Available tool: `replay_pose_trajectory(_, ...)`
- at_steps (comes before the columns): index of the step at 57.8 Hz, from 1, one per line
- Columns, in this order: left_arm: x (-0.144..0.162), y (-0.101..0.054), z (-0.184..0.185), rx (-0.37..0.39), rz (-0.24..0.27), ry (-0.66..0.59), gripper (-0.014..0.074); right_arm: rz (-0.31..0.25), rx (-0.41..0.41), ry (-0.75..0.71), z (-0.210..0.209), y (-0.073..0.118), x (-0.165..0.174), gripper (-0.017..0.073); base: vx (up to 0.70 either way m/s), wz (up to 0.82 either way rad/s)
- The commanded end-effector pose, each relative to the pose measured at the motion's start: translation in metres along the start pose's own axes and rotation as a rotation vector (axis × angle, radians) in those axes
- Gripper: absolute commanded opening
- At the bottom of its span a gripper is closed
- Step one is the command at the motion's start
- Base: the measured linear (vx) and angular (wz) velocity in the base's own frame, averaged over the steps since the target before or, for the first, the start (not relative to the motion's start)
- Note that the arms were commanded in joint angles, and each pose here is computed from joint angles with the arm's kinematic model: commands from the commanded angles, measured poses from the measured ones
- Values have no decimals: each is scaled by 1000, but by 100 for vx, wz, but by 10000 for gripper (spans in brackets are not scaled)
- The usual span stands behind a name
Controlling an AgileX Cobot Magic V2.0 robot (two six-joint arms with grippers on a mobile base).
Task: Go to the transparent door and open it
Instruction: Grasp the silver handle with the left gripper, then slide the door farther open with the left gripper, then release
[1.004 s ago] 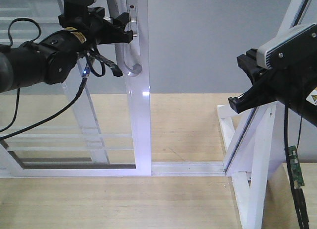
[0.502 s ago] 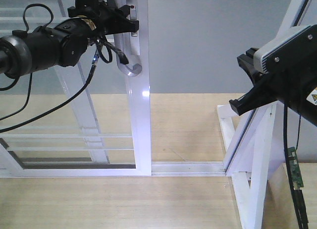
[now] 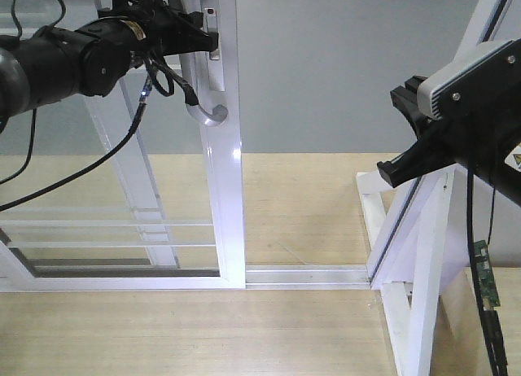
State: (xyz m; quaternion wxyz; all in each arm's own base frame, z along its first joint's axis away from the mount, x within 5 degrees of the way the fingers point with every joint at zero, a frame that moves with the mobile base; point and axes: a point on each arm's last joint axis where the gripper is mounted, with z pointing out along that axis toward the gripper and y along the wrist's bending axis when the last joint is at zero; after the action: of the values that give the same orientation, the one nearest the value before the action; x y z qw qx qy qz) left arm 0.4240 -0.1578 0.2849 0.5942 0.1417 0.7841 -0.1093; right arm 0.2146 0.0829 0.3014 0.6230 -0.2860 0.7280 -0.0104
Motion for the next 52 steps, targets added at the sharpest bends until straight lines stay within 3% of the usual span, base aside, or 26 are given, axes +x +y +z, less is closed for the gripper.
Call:
replay_pose_trajectory(1, -50, 8, -31, -18, 8, -153, -2, -11, 65, -120, -5, -10, -19, -4, 0, 0)
replay_pose_trajectory(52, -66, 70, -64, -172, -15, -106, 0, -9, 68, -126, -5, -10, -19, -4, 0, 0)
